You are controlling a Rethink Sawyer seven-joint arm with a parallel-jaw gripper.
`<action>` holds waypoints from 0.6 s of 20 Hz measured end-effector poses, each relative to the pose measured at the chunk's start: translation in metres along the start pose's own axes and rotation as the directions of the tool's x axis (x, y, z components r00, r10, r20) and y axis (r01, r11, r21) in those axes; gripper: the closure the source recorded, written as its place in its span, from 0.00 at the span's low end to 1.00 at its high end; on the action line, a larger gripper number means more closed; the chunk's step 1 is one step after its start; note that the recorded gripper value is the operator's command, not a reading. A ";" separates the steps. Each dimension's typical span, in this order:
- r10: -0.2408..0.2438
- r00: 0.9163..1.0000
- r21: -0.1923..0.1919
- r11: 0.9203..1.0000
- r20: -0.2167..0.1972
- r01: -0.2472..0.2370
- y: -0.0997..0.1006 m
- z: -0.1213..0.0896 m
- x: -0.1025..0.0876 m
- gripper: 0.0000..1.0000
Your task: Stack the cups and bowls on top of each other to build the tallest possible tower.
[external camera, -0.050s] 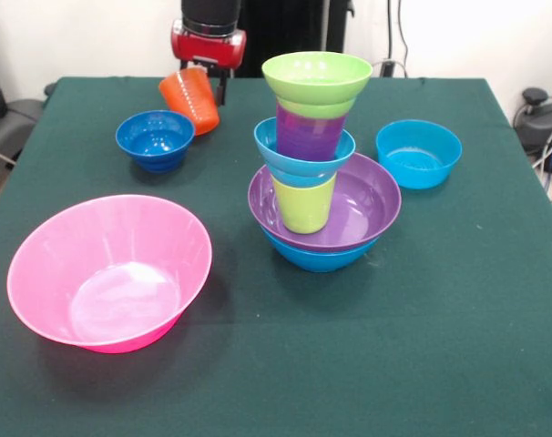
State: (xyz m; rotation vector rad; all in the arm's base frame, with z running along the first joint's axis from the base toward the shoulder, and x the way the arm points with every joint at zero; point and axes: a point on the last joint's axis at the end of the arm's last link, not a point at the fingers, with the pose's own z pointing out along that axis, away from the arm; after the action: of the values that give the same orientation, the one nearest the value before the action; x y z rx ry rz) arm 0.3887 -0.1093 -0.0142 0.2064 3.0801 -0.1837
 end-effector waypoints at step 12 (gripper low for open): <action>0.021 0.997 -0.008 1.000 -0.070 -0.021 0.003 -0.005 -0.016 0.00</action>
State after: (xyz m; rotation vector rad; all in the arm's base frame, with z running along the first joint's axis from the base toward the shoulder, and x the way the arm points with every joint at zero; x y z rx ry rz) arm 0.4045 -0.1082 -0.0090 0.2500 3.1463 -0.1663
